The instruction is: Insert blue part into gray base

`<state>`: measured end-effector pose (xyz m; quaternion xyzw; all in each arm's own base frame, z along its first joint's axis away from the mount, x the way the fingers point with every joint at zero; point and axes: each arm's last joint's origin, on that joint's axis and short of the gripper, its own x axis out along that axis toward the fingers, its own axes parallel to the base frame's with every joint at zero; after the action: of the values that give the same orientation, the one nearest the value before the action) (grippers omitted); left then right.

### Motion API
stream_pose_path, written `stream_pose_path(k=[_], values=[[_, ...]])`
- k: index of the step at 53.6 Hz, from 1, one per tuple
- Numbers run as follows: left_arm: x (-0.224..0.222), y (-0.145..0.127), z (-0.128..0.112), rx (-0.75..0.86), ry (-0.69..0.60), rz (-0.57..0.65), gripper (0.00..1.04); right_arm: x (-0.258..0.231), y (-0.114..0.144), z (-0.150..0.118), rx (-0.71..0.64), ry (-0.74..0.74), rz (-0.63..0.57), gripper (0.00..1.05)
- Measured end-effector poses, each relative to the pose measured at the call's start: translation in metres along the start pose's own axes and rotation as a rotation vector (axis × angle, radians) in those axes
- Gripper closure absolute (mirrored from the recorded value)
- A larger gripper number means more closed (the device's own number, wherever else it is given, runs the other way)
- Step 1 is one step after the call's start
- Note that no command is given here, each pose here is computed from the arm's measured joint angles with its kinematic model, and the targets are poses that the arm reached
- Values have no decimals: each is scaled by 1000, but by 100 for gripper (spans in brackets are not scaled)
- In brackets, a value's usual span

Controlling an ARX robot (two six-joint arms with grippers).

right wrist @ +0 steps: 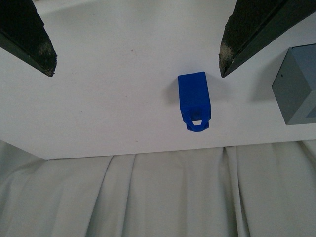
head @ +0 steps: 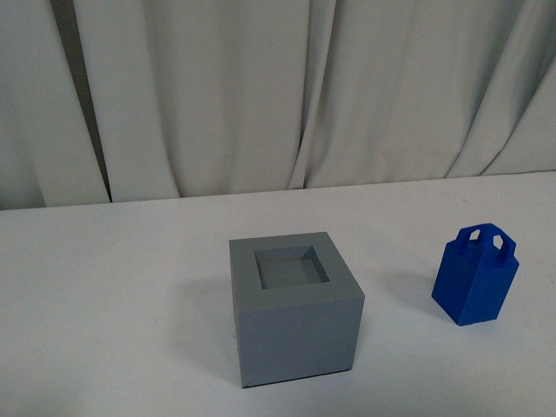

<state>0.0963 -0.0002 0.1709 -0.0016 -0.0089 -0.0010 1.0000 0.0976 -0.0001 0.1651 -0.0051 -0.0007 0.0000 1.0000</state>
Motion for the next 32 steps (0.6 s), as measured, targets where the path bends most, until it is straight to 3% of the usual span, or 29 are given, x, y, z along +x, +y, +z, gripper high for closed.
stream_pose_path(k=[32], values=[[0,0,0,0,0,0,6,0,0,0,0,0,0,7]])
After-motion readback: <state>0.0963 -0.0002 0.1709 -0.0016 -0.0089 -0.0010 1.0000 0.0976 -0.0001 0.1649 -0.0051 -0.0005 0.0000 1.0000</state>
